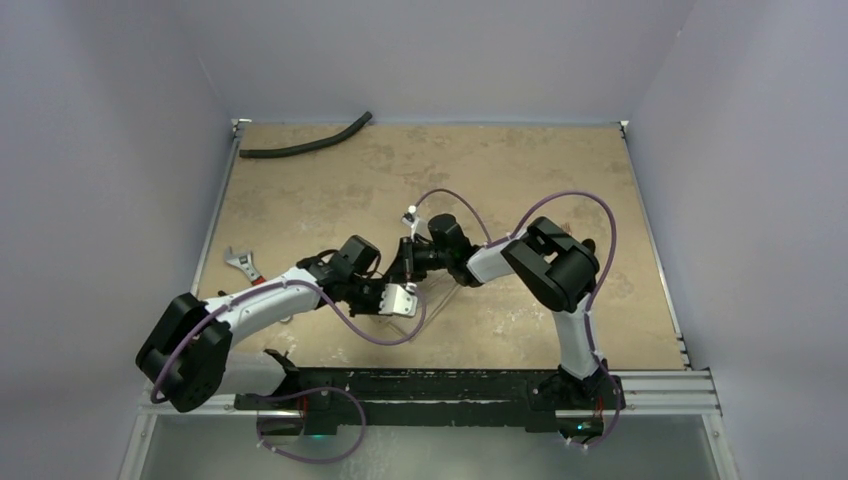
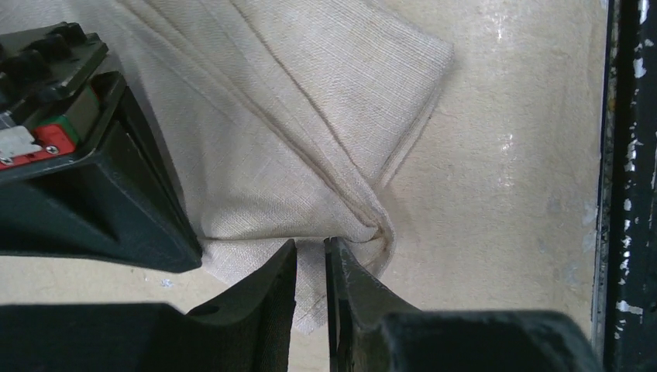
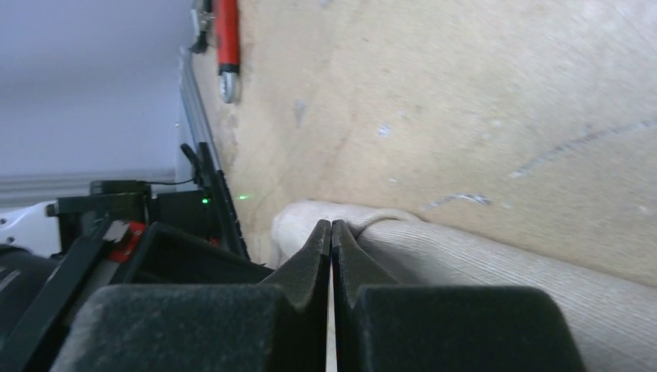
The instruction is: Fold the napkin into a case and place the utensils inside
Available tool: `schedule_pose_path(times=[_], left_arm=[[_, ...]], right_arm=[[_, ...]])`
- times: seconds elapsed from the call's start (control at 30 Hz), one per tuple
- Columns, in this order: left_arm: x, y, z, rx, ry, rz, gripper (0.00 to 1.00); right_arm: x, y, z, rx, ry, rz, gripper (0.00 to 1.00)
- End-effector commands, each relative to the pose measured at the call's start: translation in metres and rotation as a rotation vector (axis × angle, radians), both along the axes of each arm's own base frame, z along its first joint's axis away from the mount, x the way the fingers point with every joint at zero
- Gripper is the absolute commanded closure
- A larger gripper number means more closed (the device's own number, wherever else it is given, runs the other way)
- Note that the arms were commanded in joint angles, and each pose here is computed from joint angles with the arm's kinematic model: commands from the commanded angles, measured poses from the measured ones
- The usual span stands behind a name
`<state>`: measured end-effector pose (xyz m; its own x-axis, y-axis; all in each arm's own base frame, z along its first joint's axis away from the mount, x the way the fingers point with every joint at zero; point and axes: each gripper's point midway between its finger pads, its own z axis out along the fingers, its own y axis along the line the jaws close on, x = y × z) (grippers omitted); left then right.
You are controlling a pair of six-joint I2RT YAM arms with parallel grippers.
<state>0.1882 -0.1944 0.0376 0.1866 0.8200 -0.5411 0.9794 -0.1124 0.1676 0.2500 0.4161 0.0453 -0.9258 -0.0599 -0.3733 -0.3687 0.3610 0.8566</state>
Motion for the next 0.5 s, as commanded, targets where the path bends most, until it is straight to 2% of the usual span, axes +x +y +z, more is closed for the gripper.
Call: schedule_pose_path(times=[0.0,0.2,0.37,0.47], left_arm=[[-0.004,-0.002,-0.009,0.041,-0.043,-0.11,0.82],[-0.017,0.011,-0.024,0.095,-0.023,-0.151,0.83],[-0.013,0.021,-0.035,0.151,-0.07,-0.172,0.85],[-0.002,0.027,-0.039,0.194,-0.123,-0.162,0.87]], right_arm=[[0.006,-0.002,-0.018,-0.062,-0.003,-0.025,0.99],[0.014,-0.008,-0.015,-0.067,-0.004,-0.046,1.0],[0.038,-0.022,0.028,-0.007,-0.111,-0.045,0.91],[0.056,-0.045,0.043,-0.017,-0.167,-0.087,0.89]])
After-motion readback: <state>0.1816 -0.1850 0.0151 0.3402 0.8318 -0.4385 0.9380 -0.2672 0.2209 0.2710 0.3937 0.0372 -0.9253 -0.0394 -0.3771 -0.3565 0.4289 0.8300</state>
